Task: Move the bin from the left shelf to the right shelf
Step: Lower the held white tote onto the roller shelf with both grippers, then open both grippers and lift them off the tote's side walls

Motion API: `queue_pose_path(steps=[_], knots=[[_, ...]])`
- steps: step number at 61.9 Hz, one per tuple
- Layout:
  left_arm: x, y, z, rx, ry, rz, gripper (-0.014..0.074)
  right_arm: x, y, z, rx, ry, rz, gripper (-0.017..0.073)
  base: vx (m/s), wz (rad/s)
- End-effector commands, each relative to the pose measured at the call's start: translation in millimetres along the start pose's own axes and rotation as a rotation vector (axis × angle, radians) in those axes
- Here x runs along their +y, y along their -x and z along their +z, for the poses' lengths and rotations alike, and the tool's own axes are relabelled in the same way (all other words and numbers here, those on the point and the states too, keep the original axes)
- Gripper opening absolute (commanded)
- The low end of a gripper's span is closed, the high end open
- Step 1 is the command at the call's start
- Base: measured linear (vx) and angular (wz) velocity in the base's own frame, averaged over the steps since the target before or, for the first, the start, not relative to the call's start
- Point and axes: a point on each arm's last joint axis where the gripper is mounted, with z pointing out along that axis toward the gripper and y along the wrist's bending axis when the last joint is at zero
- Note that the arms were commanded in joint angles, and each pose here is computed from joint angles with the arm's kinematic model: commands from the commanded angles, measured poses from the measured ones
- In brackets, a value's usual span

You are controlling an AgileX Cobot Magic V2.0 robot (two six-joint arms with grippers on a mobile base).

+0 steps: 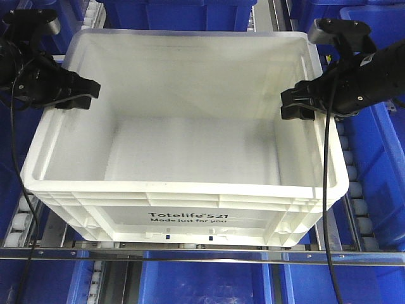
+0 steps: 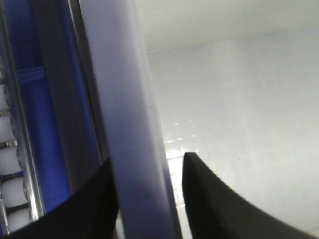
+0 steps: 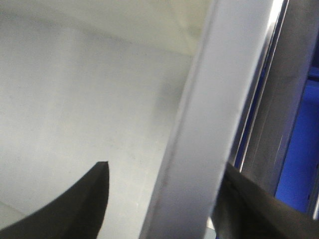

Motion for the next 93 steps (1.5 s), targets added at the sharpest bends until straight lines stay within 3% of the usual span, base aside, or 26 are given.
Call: queue_pose_path(steps=[1,18,42,61,80,93], knots=[[-7.7,15,-22,-0.143,-0.025,-0.002,0.0298,8.5,16,-29,-0.159,0.007,-0.019,0.0447,0.00,0.00],[-9.5,14,-38,-0.184,-0.019,0.012,0.0298,15.3,14,-56,-0.228,0.006,-0.041,0.0447,0.00,0.00],[-6.0,4,-71,-0.205,0.080,0.050,0.0298,24.1,5,-85,-0.255,0.022,-0.058,0.0447,0.00,0.00],[-10.2,-5,-98,-0.241,0.078,0.059,0.0296,31.1,-1,-108,-0.307,0.034,-0.070,0.0447,0.00,0.00],[-11.2,-9,-99,-0.199,0.068,0.053,0.0295,34.3,-3,-109,-0.284,0.069,-0.060,0.0447,0.00,0.00],[-11.4,-21,-101,-0.255,0.063,0.050,0.0295,33.9,-8,-111,-0.279,0.055,-0.073,0.0447,0.00,0.00]])
